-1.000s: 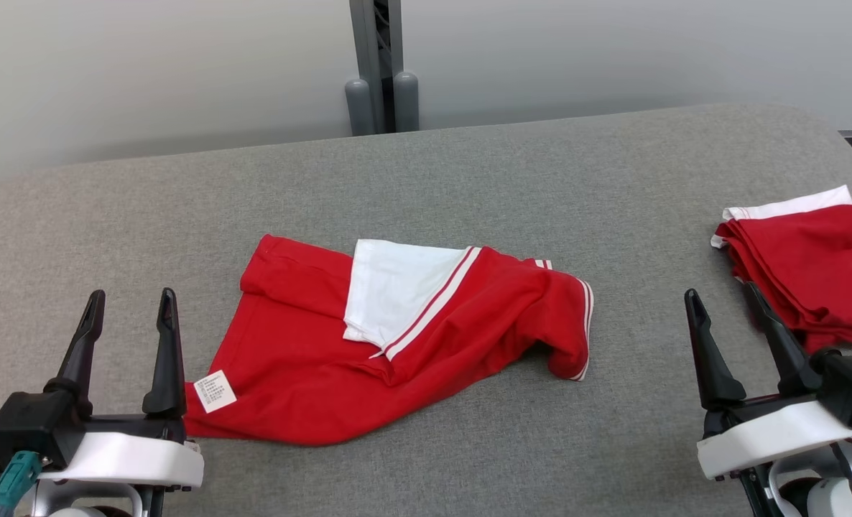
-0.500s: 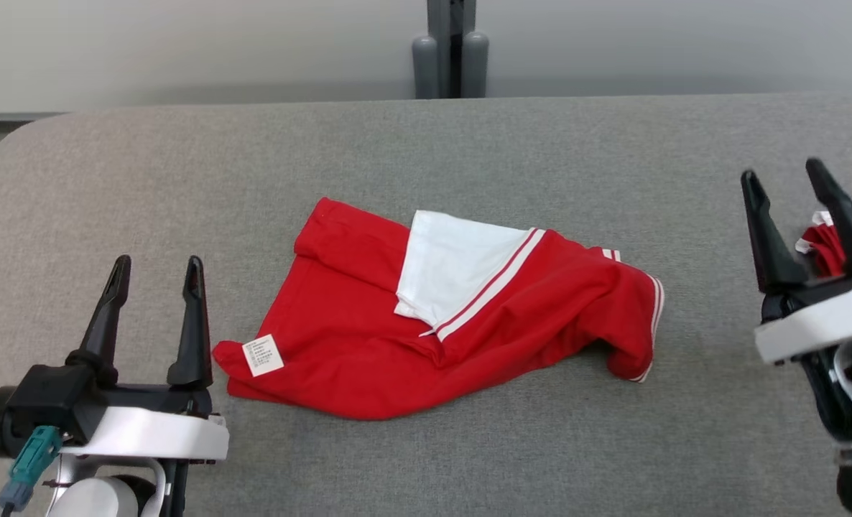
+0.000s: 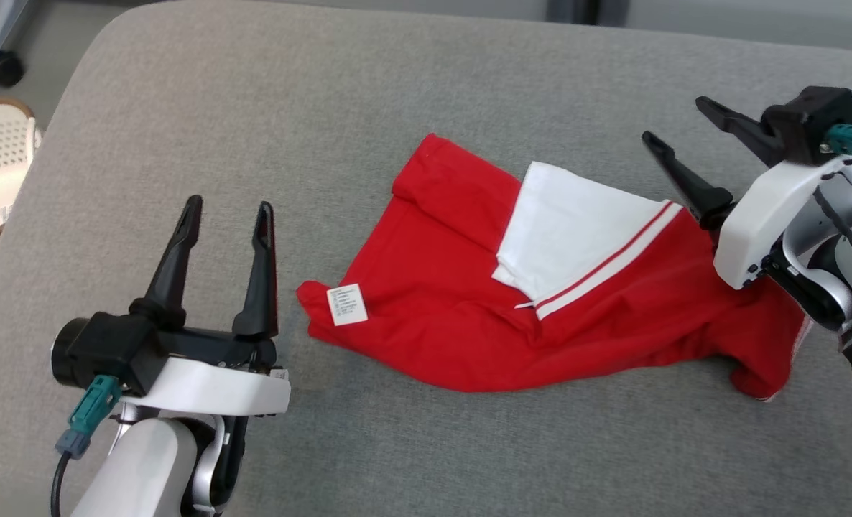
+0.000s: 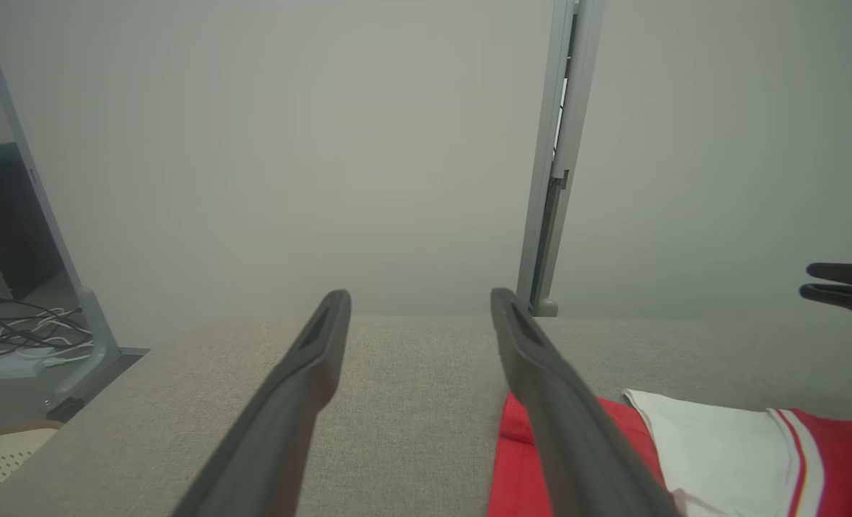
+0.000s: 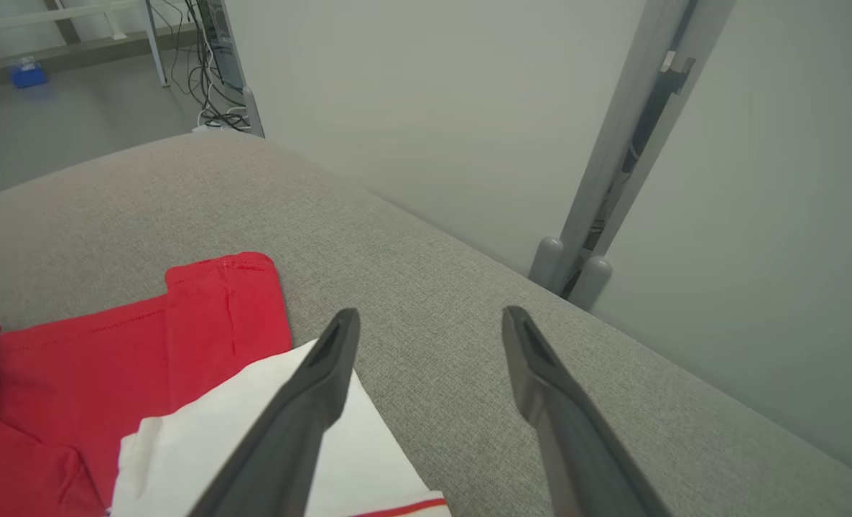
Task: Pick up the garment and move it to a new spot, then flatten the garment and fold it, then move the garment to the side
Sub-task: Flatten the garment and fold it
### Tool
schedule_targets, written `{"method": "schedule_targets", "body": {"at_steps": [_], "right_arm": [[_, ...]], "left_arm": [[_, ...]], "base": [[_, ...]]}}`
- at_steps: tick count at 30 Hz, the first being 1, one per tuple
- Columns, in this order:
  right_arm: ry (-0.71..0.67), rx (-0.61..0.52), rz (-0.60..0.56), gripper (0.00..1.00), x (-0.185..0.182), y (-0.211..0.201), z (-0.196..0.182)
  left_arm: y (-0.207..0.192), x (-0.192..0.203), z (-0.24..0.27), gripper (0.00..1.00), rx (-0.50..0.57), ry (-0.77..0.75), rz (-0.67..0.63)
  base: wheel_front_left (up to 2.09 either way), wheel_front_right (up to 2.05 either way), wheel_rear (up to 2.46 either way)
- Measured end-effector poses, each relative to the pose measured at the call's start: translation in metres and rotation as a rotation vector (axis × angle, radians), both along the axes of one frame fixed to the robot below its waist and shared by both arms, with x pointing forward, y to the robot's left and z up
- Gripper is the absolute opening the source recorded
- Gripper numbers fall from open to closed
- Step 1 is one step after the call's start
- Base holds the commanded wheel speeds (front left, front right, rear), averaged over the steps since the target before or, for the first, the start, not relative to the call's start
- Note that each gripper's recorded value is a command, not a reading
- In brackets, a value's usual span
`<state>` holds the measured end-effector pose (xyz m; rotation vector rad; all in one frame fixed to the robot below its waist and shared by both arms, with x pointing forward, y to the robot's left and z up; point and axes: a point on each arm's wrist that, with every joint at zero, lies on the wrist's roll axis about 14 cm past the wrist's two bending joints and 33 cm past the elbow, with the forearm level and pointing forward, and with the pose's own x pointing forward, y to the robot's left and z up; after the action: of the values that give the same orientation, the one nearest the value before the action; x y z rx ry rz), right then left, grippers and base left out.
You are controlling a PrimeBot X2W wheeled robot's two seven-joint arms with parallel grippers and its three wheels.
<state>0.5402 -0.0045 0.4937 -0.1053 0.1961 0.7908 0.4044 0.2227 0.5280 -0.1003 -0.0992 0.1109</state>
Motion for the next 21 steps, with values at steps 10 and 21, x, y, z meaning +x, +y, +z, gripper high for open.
{"method": "schedule_targets", "body": {"at_steps": [10,21], "right_arm": [[0.211,-0.197,0.248,1.0,-0.007,0.057,-0.09],[0.334,-0.277,0.293,0.0,-0.012,0.059,-0.116]], "left_arm": [[0.022,0.005,-0.025,1.0,-0.005,0.062,0.074],[0.029,0.007,-0.028,1.0,-0.011,0.056,0.093]], "base": [[0.0,0.0,0.0],[0.0,0.0,0.0]]}}
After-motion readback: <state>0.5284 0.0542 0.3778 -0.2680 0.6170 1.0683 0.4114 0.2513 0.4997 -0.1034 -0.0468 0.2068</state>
